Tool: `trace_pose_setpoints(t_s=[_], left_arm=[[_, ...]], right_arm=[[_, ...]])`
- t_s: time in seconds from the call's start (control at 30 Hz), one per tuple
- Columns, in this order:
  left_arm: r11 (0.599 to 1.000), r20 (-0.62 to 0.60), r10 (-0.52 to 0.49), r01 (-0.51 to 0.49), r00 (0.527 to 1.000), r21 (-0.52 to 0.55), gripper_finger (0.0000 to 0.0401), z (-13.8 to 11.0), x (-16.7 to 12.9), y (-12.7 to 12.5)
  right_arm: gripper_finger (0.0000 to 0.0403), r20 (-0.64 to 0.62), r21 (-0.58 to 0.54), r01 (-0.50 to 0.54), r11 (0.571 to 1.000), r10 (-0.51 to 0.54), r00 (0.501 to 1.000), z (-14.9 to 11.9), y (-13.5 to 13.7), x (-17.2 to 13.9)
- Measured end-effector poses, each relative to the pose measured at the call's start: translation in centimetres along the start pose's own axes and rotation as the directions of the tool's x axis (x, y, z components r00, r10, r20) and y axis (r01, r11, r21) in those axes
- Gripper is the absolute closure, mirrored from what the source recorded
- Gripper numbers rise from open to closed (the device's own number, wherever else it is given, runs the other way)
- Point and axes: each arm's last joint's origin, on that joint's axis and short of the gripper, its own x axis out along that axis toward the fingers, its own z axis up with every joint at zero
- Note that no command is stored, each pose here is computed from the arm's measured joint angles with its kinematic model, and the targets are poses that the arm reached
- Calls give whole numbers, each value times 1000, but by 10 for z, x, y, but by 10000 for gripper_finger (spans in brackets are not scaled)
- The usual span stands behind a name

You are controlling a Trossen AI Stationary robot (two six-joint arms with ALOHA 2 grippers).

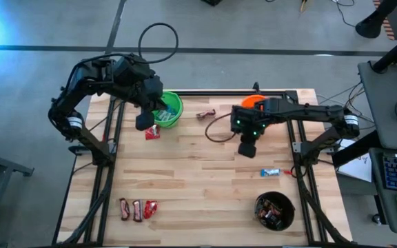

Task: Sort candy
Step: Put the white candy into the green bucket

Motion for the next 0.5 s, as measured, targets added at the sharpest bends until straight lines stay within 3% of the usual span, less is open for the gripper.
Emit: trace_pose_setpoints(t_s=[0.5], left_arm=[[1000,0,-1,1,1000,-9,400,0,0,0]], right_arm=[[390,-250,58,42,997,-26,968,-38,32,9]])
